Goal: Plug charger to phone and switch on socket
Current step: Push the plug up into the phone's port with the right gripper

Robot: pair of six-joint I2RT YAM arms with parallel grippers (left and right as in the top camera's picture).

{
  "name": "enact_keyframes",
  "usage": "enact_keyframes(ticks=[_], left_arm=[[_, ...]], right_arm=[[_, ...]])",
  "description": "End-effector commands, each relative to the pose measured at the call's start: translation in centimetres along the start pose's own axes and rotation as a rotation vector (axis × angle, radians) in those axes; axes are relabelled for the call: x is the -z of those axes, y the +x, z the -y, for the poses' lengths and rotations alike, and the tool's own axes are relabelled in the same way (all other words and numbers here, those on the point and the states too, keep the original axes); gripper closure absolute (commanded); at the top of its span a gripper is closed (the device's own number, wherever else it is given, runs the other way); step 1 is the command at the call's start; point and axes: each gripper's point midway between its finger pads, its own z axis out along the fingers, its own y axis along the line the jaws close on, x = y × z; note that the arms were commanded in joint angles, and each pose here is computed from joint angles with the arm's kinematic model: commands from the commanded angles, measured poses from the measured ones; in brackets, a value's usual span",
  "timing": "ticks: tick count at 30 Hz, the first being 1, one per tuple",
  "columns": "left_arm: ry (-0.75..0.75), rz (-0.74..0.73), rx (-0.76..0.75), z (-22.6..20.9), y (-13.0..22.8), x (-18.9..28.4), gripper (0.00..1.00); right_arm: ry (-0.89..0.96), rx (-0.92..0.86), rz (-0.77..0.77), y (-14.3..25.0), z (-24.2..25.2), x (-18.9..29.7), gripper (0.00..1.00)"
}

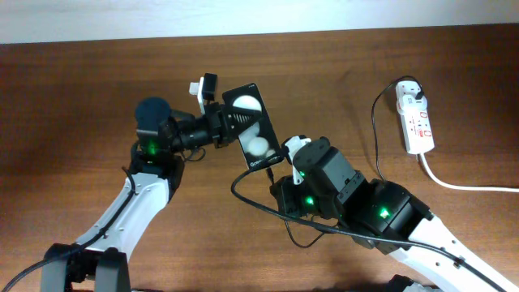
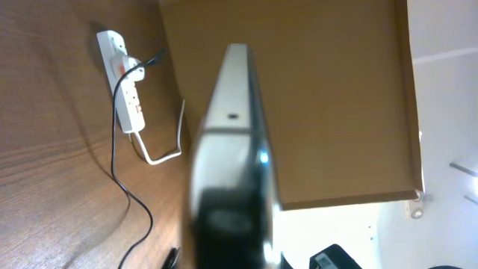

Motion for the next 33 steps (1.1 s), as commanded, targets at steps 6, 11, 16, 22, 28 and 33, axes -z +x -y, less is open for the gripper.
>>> enact_keyframes(ticks=[6, 11, 16, 22, 28, 33], left_arm=[[0.01, -0.003, -0.211, 0.7, 0.0, -0.3, 1.0], [-0.023, 0.084, -0.212, 0.0, -2.6, 2.5, 1.0], [-0.004, 0.028, -0.202, 0.1, -1.6, 2.5, 1.0], [0.017, -0.026, -0.201, 0.4, -0.6, 2.5, 1.0], [0.079, -0.177, -0.2, 1.2, 2.2, 2.5, 1.0], [0.105, -0.254, -0.199, 1.2, 3.9, 2.2, 1.0]], right_arm=[[0.048, 0.012, 0.031, -0.7, 0.8, 0.1, 0.66], [0.091, 0.05, -0.022, 0.0, 0.5, -3.2, 0.64], [0.108, 0.147, 0.043, -1.3, -0.4, -4.7, 0.72], [0.1, 0.148, 0.069, -1.8, -0.7, -4.6, 0.96], [0.036, 0.157, 0.172, -4.6, -2.8, -3.7, 0.96], [0.032, 0.192, 0.174, -4.8, -3.1, -3.0, 0.81]])
